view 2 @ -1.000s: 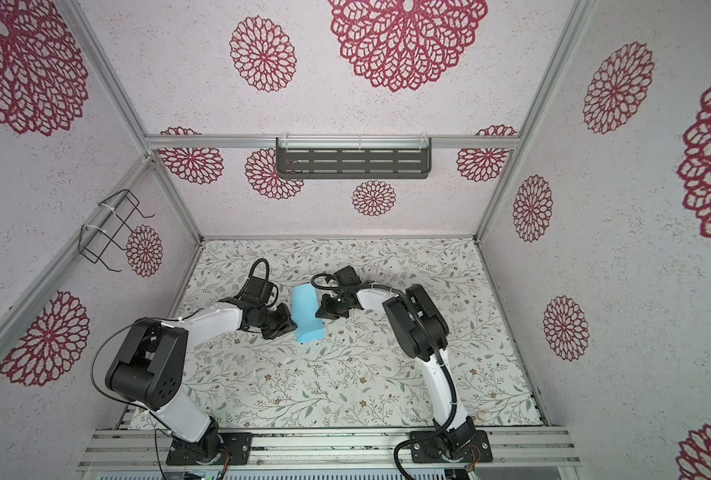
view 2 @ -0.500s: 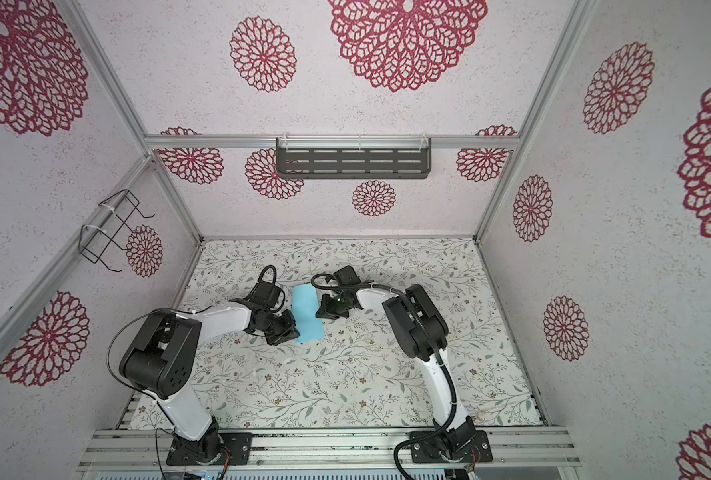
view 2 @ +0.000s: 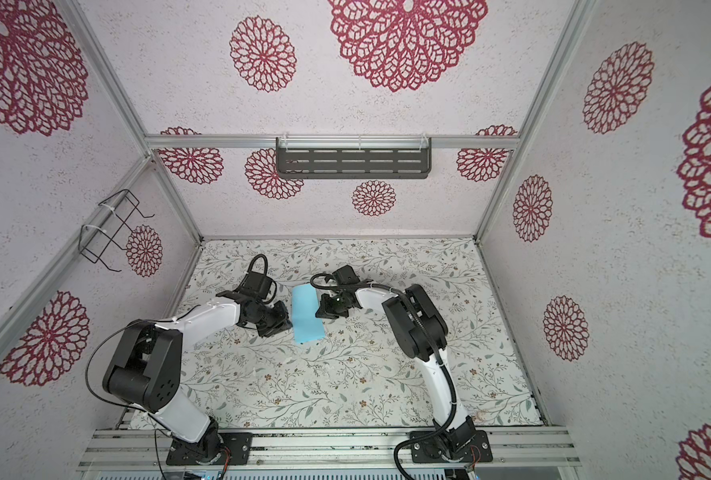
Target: Fold a paper plane with a square sheet of paper (pick it up from the middle)
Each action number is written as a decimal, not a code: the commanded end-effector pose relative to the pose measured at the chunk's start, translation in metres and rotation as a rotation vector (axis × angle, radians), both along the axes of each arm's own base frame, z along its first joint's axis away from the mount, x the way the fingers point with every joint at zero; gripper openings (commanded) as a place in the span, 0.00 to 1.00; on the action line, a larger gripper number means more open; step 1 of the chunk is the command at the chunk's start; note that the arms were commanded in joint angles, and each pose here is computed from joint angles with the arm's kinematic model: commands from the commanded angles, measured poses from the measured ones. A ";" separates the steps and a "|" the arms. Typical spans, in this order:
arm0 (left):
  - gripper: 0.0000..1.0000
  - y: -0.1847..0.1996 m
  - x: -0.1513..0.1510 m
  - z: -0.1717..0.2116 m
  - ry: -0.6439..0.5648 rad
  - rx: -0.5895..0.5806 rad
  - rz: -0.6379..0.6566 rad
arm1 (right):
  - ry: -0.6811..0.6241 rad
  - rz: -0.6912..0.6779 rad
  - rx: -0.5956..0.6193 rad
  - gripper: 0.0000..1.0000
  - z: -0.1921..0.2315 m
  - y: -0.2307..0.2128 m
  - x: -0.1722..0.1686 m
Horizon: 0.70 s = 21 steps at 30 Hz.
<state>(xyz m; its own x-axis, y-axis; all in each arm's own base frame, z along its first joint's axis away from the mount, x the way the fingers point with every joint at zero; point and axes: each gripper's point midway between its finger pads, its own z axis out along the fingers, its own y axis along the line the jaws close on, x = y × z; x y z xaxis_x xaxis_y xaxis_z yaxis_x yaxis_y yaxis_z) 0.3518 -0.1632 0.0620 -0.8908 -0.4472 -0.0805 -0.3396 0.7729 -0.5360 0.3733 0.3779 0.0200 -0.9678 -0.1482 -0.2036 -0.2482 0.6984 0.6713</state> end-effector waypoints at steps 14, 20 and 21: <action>0.09 -0.006 0.085 -0.023 -0.140 -0.095 -0.014 | 0.113 -0.073 -0.354 0.08 -0.096 -0.065 -0.023; 0.09 0.008 0.077 -0.055 -0.071 -0.021 -0.001 | 0.115 -0.072 -0.361 0.08 -0.097 -0.066 -0.024; 0.09 0.012 0.076 -0.060 -0.060 0.006 0.000 | 0.116 -0.072 -0.361 0.08 -0.097 -0.066 -0.025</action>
